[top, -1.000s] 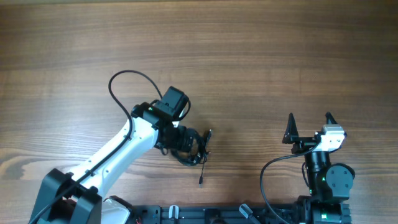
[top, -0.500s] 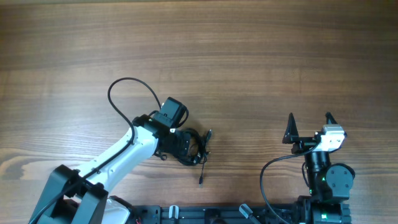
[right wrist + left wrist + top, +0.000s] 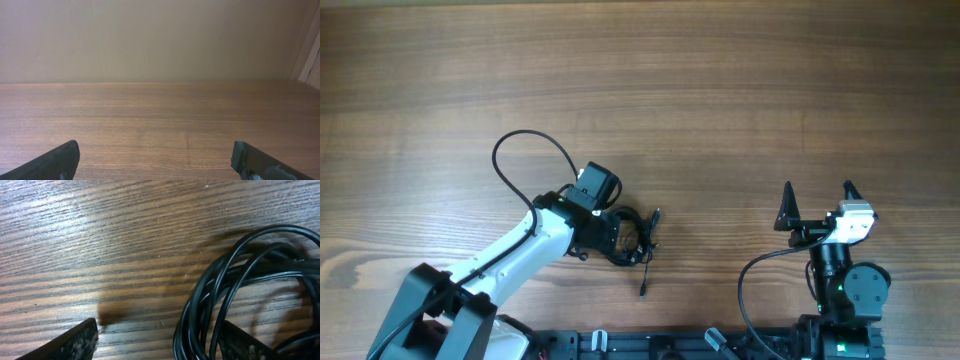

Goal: Untangle cables
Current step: 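Close the left gripper on the cable bundle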

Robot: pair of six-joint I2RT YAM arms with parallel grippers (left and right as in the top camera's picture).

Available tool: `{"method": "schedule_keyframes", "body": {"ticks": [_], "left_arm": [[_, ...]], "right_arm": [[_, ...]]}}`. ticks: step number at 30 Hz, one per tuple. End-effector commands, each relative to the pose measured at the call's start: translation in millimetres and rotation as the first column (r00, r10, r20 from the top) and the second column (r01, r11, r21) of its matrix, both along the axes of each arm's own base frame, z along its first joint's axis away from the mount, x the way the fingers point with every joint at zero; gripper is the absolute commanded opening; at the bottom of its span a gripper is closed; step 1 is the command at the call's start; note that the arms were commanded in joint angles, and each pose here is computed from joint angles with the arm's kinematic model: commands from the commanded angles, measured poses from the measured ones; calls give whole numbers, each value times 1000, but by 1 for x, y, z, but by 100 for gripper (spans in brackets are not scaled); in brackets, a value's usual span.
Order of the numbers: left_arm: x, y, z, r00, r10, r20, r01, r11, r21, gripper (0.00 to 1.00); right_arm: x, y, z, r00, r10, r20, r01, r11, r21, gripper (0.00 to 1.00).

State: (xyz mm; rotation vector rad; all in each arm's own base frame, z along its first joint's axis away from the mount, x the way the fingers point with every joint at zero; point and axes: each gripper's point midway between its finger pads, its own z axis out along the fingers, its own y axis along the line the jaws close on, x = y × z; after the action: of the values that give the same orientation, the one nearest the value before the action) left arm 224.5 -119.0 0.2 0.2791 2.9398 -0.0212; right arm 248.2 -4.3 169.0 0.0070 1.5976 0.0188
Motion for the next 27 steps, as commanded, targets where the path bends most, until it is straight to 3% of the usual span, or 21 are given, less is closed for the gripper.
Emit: {"method": "schedule_keyframes", "body": {"ticks": [1, 11, 13, 16, 27], "left_arm": [[-2, 2, -3, 1000, 6, 0, -6, 1000, 14, 79], [-8, 5, -28, 997, 7, -73, -3, 999, 54, 74], [-8, 5, -29, 997, 7, -74, -3, 999, 54, 60], [-6, 4, -29, 998, 6, -67, -3, 999, 49, 4], [22, -9, -6, 1000, 7, 25, -7, 1000, 12, 4]], "right_arm": [[0, -3, 2, 1000, -16, 10, 15, 1000, 11, 100], [0, -3, 2, 1000, -16, 10, 15, 1000, 11, 100], [0, -3, 2, 1000, -16, 10, 15, 1000, 11, 100], [0, -3, 2, 1000, -16, 10, 15, 1000, 11, 100], [0, -3, 2, 1000, -16, 10, 15, 1000, 12, 100]]}}
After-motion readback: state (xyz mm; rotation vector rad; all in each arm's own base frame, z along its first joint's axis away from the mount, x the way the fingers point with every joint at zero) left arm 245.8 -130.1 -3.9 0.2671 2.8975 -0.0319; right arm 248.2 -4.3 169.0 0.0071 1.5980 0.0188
